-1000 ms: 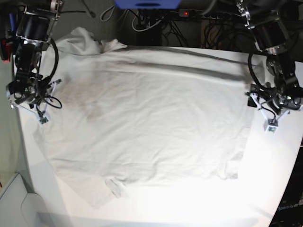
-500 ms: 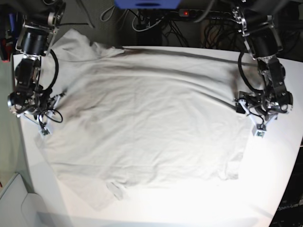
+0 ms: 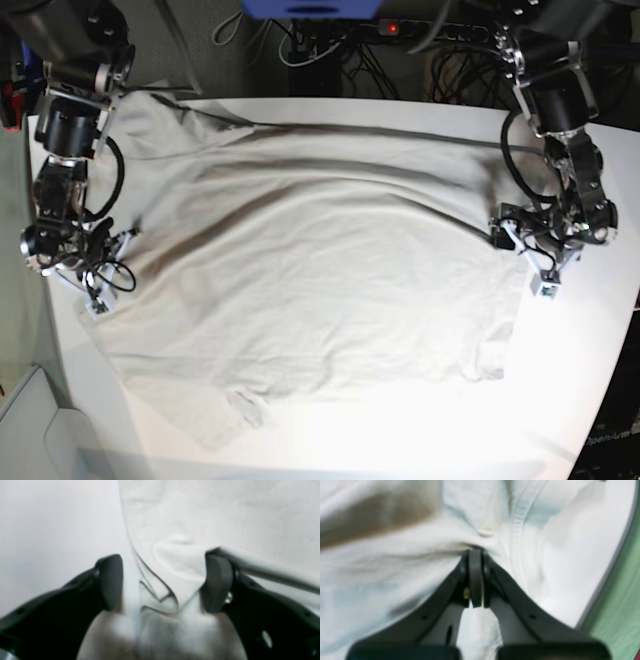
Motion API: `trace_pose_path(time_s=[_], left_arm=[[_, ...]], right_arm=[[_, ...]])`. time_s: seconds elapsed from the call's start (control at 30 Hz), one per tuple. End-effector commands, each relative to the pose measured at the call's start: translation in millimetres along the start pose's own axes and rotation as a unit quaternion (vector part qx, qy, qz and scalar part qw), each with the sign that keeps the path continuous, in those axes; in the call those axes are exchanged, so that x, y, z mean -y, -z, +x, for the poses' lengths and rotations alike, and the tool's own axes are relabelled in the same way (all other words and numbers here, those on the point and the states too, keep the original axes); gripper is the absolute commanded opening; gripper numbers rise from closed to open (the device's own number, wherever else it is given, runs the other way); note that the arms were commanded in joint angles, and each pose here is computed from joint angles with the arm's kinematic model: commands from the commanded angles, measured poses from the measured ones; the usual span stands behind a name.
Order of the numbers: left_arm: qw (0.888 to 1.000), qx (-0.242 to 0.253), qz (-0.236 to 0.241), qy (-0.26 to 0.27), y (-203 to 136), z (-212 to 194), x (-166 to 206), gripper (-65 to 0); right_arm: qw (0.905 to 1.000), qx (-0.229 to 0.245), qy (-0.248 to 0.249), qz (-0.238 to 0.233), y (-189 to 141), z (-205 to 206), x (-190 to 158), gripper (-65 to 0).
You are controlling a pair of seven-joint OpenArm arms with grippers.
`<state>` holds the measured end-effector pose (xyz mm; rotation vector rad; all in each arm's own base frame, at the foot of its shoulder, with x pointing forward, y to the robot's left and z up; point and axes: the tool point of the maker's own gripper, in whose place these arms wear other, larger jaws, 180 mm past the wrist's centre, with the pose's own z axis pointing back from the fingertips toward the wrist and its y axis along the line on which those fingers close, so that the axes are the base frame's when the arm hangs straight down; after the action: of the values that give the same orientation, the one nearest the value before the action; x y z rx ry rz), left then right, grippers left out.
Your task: Layout the t-shirt on the table in an organized manner, then fold the t-shirt properly
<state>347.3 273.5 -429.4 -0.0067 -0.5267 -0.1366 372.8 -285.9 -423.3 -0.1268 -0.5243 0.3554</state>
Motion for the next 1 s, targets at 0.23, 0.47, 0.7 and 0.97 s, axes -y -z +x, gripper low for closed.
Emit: trace_pose_path(time_s=[0.23,0.47,0.7,0.97], left_arm=[[0.998,-0.012,0.050,0.038,-32,14,-15,-17.9],[0.994,-0.015,0.088,0.055,-61,27,-24,-17.8],[0.988,-0.028,0.147,0.049,-101,9,-52,-14.6],[0.986,-0.063,0.147,0.046,-111,-50,-41,-10.3]], right_arm=[[0.9972,0.012,-0.022,-0.070,-36,42,43,-65.0],[0.9880,0.006,-0.053,-0.145,-86,38,54,-61.1],[0.9779,-0.053,-0.087,-0.183,-122,-21,32,-40.1],[0.9816,-0.067,-0.093,-0.152,-134,-66,-23,-28.3]])
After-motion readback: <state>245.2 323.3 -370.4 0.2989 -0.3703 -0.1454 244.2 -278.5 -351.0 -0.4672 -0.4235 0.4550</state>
